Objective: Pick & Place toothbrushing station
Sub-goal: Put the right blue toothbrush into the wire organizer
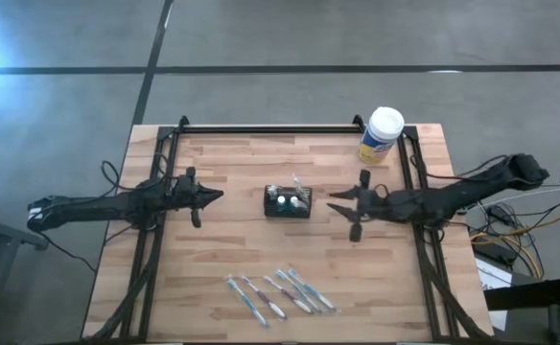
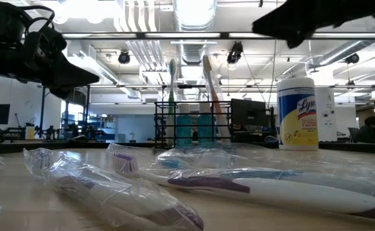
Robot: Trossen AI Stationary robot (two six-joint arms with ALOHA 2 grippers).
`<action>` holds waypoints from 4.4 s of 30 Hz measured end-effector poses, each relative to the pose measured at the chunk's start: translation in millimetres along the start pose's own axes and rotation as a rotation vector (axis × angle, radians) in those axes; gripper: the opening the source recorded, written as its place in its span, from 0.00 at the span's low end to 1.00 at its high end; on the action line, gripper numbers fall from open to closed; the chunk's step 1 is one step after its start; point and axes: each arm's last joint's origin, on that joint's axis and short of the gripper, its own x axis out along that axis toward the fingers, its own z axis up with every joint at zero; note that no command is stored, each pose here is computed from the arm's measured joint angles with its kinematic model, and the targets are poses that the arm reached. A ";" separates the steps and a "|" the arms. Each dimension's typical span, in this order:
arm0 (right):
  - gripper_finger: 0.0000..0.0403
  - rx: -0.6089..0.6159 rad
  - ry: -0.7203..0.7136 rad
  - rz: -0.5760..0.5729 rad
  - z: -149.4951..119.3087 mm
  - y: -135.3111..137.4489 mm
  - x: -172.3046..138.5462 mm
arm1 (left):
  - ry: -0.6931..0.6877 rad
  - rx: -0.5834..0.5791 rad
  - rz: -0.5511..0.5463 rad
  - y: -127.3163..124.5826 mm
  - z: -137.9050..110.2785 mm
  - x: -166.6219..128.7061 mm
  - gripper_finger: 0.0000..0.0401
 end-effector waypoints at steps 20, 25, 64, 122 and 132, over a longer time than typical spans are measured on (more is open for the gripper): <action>0.09 0.103 0.068 0.114 -33.0 21.5 -40.0 | -0.002 0.003 -0.001 0.0 0.2 0.0 0.01; 0.03 0.068 0.125 0.134 -45.4 30.4 -37.7 | 0.028 -0.031 0.004 0.4 -2.7 0.0 0.01; 0.12 0.110 0.846 0.398 -34.3 129.3 108.0 | 0.035 -0.036 0.001 0.4 -3.4 0.0 0.01; 0.36 0.385 1.035 0.061 -79.8 173.1 127.8 | 0.146 -0.223 0.036 1.8 -13.2 1.1 0.01; 0.30 0.274 1.044 0.062 -78.4 173.9 130.0 | 0.146 -0.235 0.037 1.8 -13.6 1.1 0.01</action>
